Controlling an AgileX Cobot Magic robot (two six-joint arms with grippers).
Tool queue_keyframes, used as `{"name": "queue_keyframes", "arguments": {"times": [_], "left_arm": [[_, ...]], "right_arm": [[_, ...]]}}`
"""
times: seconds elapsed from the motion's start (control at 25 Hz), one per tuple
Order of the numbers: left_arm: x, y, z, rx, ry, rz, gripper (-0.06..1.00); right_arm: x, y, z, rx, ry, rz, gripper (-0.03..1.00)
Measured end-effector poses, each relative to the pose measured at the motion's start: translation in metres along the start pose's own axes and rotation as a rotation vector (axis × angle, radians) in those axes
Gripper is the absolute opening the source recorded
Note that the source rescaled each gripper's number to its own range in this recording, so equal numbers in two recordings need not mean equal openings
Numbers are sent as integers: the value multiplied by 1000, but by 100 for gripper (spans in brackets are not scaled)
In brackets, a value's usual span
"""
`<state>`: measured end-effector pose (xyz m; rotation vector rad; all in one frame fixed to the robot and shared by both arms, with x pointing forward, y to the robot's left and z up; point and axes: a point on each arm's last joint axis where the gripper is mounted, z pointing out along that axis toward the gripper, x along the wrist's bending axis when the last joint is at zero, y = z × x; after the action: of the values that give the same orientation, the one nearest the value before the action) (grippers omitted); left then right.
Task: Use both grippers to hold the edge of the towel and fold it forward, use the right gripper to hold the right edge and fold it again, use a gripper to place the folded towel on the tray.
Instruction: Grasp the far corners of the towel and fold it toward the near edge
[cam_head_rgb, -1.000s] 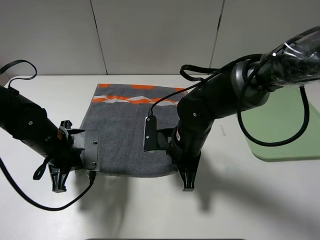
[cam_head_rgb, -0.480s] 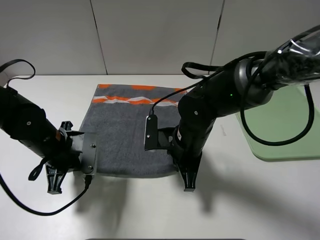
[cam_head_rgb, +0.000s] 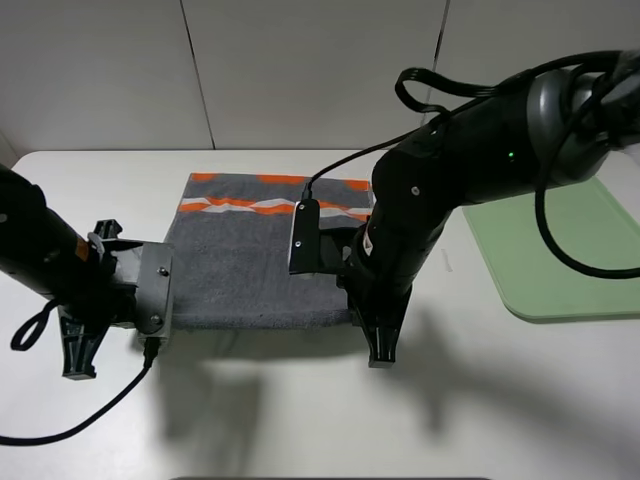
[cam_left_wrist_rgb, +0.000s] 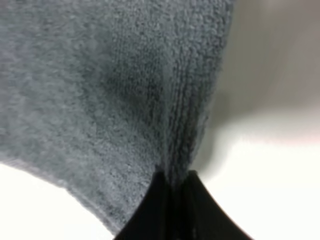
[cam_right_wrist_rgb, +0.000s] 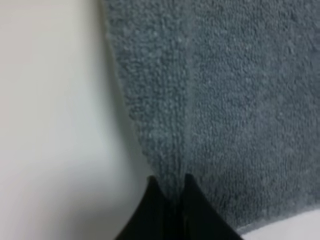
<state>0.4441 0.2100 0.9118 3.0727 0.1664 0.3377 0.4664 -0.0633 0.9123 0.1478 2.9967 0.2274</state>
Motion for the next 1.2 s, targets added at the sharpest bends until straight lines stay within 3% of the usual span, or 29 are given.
{"name": "queue_keyframes", "arguments": {"times": [0.4, 0.72, 1.2], "left_arm": [[-7, -8, -41, -22, 46, -29, 0], [-19, -18, -72, -37, 73, -51, 0], [-44, -29, -110, -112, 67, -120, 0]], "right_arm": [[8, -2, -24, 5, 51, 71, 0], [15, -3, -55, -50, 82, 128, 0], [29, -10, -100, -97, 127, 185, 0]]}}
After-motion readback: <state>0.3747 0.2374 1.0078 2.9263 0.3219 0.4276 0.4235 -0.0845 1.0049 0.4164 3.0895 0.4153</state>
